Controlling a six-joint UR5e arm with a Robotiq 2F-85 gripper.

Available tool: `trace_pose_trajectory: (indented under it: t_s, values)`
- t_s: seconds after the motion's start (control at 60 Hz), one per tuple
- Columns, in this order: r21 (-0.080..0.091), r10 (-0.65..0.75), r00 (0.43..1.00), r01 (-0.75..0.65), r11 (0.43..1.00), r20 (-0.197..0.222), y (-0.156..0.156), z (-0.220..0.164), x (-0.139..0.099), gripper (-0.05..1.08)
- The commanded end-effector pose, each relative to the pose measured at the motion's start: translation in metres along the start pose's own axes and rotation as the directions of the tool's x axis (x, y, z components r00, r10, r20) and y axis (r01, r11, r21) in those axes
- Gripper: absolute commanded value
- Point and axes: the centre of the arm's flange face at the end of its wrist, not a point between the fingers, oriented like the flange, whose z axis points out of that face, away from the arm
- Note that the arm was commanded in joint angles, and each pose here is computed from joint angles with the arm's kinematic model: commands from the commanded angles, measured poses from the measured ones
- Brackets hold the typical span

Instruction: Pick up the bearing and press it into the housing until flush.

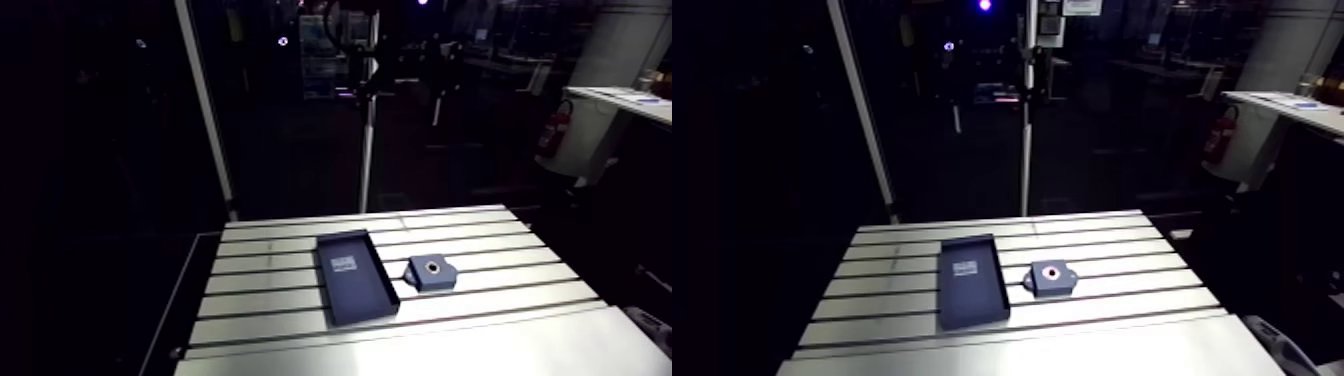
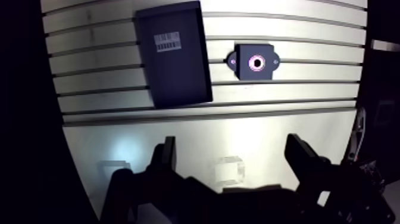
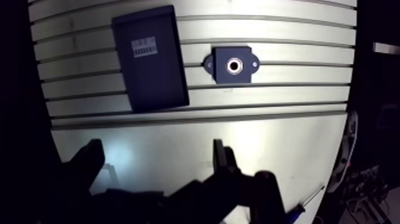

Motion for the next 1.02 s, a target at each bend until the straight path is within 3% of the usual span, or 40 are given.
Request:
trace_pose_trajectory:
  t_s: [0.017, 0.683, 1.017]
  values:
    - [0.000, -0.021, 1.000, 0.021, 1.000, -0.011, -0.012, -0.005, -0.001, 0.01]
    - [-0.002, -0.024, 1.000, 0.024, 1.000, -0.008, -0.013, -0.002, 0.008, 0.01]
    - [-0.002, -0.044, 0.999, 0.044, 0.999, 0.013, -0.024, 0.010, 0.012, 0.01]
